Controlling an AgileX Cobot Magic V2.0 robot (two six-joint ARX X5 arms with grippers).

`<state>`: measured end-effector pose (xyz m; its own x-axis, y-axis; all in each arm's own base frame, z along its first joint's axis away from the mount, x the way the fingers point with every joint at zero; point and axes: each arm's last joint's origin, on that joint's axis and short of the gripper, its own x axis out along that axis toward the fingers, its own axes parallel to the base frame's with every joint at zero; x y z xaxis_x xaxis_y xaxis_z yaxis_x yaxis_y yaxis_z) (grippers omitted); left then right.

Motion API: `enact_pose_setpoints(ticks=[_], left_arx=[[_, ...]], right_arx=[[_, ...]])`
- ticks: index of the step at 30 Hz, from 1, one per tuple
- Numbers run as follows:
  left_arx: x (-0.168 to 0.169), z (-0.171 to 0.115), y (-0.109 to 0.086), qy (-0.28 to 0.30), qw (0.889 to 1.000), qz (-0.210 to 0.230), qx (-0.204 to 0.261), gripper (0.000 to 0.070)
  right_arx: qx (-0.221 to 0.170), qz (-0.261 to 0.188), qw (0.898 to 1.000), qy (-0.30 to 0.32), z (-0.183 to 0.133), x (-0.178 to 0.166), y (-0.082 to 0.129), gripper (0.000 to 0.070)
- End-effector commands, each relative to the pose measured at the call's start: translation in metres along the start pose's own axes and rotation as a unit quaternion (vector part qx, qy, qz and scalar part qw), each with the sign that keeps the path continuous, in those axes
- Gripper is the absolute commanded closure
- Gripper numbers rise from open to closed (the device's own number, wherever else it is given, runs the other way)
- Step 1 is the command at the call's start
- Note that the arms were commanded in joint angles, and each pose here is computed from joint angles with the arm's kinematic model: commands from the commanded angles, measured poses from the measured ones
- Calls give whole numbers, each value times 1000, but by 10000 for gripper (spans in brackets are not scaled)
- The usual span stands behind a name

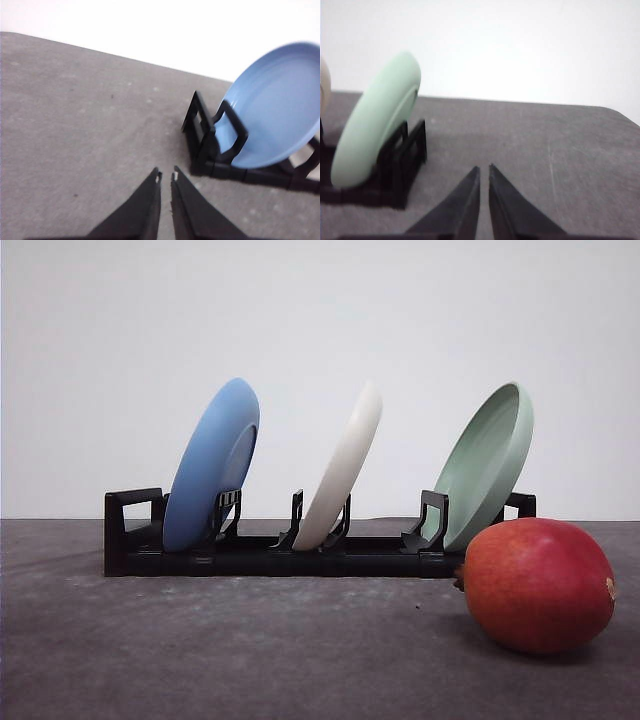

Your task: Place pomegranate in white plate

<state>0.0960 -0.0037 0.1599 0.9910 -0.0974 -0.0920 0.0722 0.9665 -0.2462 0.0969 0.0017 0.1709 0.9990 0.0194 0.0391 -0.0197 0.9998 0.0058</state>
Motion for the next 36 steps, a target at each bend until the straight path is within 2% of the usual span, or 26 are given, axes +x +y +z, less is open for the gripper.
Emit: enact_pose_setpoints(ticks=[1,3,6,10,15,22,27,31,36], left_arx=[[1,2,0,-19,1000,-6,-21,683],[0,8,-2,-46,999,-13,-23,684],[-3,20,-5,-95,995,-27,-19,684],[-9,39,-10,-150,987,-46,-37,688],[-23,69,-19,-158,984,-52,-57,688],[-48,113,-32,-79,995,-25,-54,688],[-56,138,-39,-11,1000,-4,-29,688],[-54,149,-42,66,998,10,-6,688],[-39,153,-43,147,989,-1,14,688]], right_arx=[[46,-2,999,-13,2,0,0,674],[83,0,996,-27,5,0,0,674],[116,3,992,-43,11,-1,0,677],[139,9,988,-61,25,-4,0,690],[150,25,985,-80,56,-13,1,693],[149,16,988,-27,101,-37,1,693],[140,5,989,57,117,-42,2,693],[112,28,986,124,119,-35,3,693],[111,73,975,176,114,-19,6,693]])
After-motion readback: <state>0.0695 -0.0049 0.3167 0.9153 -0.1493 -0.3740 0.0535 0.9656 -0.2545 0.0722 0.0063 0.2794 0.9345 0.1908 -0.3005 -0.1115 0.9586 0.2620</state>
